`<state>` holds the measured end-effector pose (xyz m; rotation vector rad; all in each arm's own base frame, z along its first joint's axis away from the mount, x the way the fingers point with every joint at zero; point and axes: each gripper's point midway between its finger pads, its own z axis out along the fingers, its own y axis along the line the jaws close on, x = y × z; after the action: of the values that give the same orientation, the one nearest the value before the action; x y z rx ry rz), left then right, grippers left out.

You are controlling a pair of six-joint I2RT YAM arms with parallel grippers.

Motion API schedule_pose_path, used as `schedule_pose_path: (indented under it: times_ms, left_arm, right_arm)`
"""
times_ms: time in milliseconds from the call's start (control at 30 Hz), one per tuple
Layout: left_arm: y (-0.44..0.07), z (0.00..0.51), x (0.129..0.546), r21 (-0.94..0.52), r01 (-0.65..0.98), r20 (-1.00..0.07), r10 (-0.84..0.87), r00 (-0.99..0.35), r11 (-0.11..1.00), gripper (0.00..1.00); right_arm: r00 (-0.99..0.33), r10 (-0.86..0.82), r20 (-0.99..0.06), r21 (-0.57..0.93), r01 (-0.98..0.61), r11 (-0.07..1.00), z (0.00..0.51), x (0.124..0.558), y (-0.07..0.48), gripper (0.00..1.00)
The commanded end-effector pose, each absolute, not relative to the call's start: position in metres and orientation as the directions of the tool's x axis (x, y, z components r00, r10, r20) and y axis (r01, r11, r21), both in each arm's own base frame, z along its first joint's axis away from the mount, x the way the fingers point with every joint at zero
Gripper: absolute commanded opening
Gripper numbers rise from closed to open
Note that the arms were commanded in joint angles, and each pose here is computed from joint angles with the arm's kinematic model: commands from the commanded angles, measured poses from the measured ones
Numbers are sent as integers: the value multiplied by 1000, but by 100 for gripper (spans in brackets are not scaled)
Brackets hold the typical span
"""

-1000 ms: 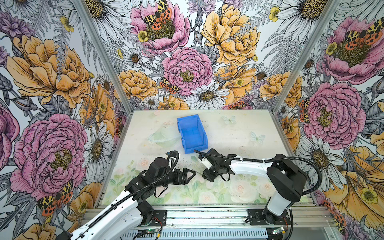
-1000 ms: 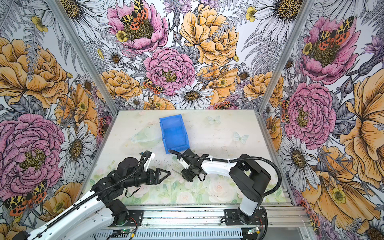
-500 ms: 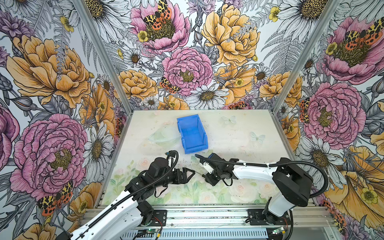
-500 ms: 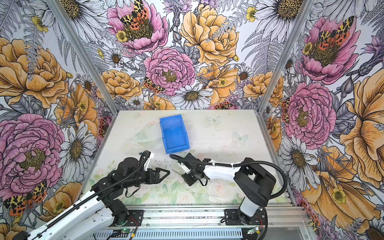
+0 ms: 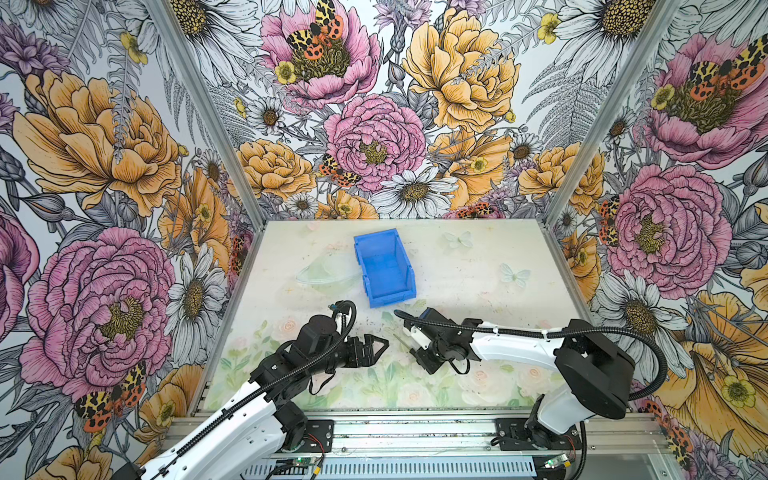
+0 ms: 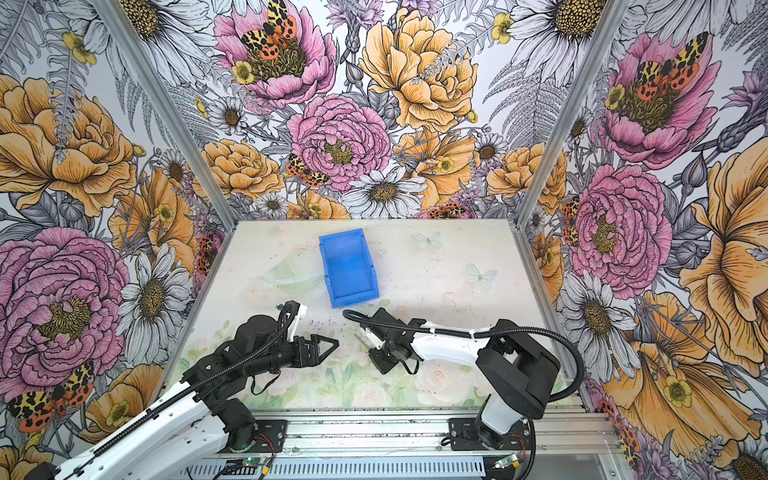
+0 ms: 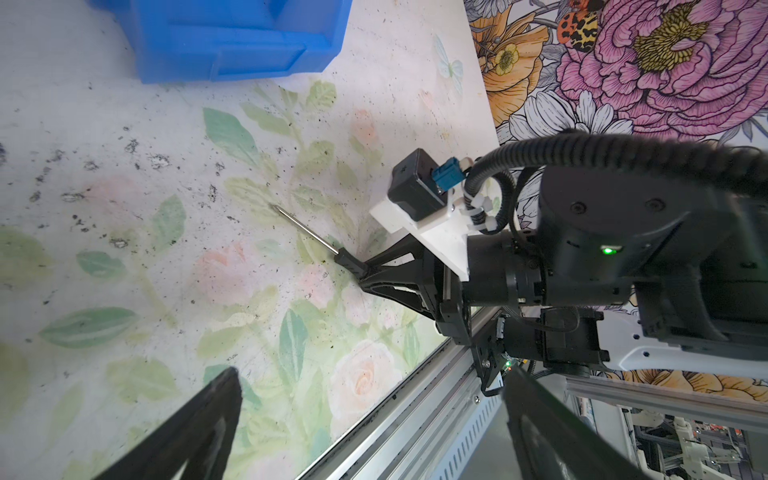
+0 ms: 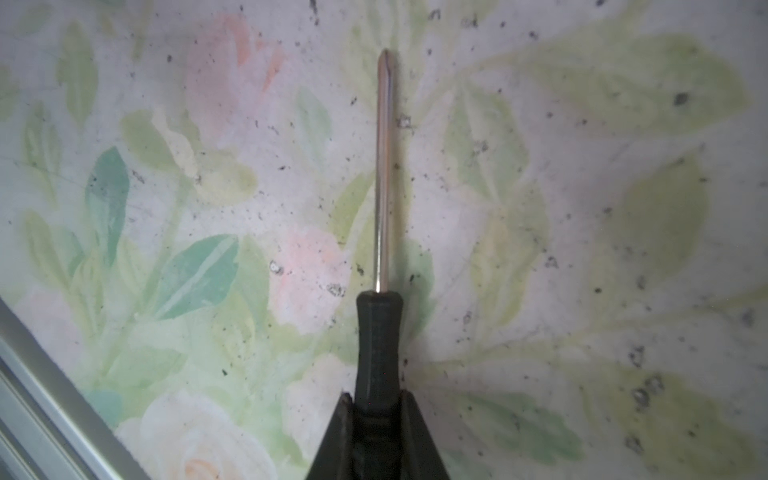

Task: Put the screwdriver in the bin
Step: 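Lift the screwdriver with the right gripper and carry it over the blue bin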

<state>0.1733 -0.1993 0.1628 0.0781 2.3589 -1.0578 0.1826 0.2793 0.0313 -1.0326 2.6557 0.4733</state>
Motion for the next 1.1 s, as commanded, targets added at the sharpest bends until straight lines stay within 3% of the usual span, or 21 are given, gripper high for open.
schedule_pose_path:
  times_ms: [0, 200, 567, 1067]
  left_arm:
    - [-192, 161, 178, -648, 270, -536, -174, -826, 713, 99]
    - [-190, 165, 183, -637, 269, -556, -189, -809, 722, 99]
    - [-189, 178, 189, -620, 300, -596, -187, -781, 725, 98]
    - [-179, 207, 219, -571, 328, -670, -196, -716, 752, 99]
  right_arm:
    - [-729, -566, -385, 217, -668, 712, 50, 183, 280, 0]
    - [-738, -490, -465, 219, -632, 744, 87, 192, 278, 0]
    - [-718, -314, -621, 225, -547, 806, 171, 273, 303, 0]
    - [-728, -164, -665, 252, -426, 869, 200, 363, 320, 0]
